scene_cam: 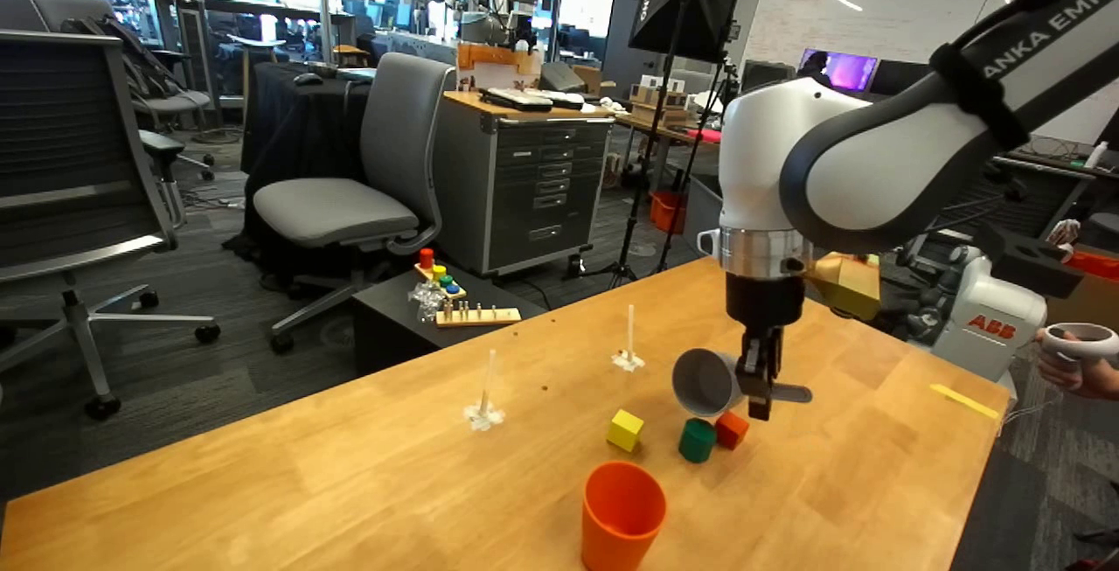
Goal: Put the blocks in the gray cup
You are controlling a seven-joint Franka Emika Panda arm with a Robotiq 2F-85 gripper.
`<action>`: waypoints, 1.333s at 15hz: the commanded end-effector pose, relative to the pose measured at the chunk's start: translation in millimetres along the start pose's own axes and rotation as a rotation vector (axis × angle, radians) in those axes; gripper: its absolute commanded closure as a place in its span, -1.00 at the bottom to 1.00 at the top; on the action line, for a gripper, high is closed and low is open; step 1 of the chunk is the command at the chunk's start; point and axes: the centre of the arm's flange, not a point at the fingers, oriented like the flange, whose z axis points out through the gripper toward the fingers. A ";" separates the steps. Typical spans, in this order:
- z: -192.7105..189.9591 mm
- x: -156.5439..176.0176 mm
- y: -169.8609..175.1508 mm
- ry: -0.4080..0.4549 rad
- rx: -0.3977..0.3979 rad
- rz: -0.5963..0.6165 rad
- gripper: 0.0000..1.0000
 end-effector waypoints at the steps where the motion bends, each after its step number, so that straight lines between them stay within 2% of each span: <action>1: -39.6 1.0 5.3 0.043 -0.049 0.029 0.95; 9: -66.9 11.2 18.2 0.103 -0.051 0.074 0.95; 10: -67.7 12.1 18.4 0.103 -0.044 0.079 0.39; 12: -67.1 13.0 18.1 0.097 -0.027 0.085 0.29; 15: -61.9 12.0 14.3 0.088 -0.016 0.078 -0.23; 20: -44.6 16.4 -3.0 0.060 0.027 0.047 -0.98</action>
